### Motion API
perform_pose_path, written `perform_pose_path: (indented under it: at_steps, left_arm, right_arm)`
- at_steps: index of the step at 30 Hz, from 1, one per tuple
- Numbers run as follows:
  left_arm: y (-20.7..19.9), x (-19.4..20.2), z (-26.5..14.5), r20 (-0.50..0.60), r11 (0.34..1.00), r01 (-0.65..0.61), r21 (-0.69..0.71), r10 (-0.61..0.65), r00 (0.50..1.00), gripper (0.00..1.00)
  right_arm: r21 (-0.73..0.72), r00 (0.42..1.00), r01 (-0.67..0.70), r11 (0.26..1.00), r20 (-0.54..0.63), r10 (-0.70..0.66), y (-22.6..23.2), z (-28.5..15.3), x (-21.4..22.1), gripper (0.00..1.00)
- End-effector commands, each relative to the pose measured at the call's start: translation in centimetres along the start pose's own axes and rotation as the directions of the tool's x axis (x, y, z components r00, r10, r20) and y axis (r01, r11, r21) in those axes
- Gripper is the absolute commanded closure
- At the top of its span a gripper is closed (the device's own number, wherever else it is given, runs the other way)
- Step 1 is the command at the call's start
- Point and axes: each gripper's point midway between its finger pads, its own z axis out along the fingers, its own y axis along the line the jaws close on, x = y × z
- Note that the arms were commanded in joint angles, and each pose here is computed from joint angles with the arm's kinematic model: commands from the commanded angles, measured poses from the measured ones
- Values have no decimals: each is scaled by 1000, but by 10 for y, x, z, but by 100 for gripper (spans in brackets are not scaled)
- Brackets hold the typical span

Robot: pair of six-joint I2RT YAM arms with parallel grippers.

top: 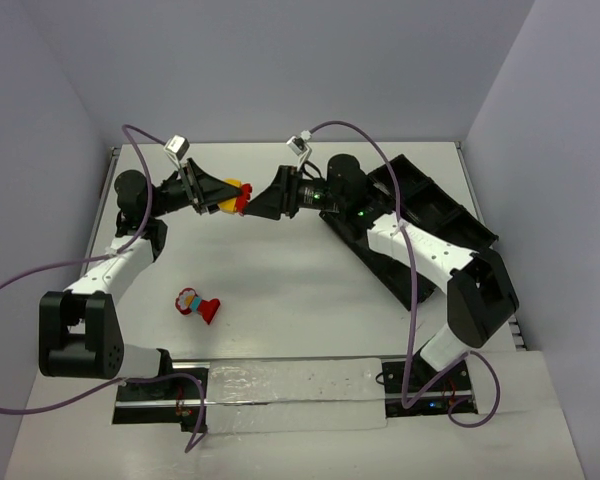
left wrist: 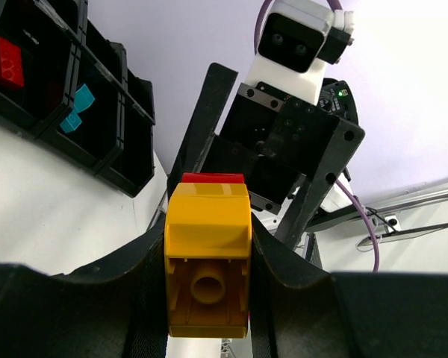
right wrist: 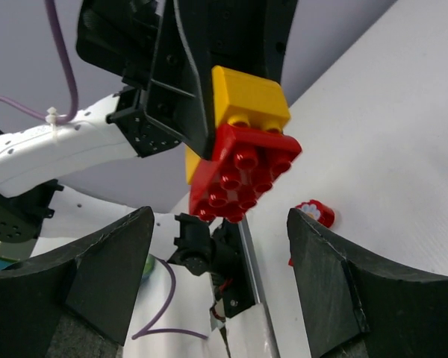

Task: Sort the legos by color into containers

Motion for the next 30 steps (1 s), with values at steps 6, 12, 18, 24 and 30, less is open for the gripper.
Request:
perform_pose_path:
  at_steps: [6,12,18,24,30]
  left_arm:
    - [-13,-2,2,-9,997,-74,27,74,997,100]
    - [-14,-1,1,-9,997,-77,27,77,997,100]
    - [-12,0,1,-8,997,-74,23,74,997,100]
    - [-12,0,1,-6,996,-84,17,84,996,100]
    - [-9,-1,0,-11,994,-106,-26,105,994,100]
  right_arm:
    - [-127,999,31,991,34,-27,28,18,-22,30]
    - [-126,999,24,992,32,-20,25,20,-19,44]
    - [-126,1000,12,992,28,-9,23,18,-14,61]
    - [-135,1000,-1,991,27,4,25,15,-10,85]
    - [-153,999,-26,988,25,31,24,14,-6,100]
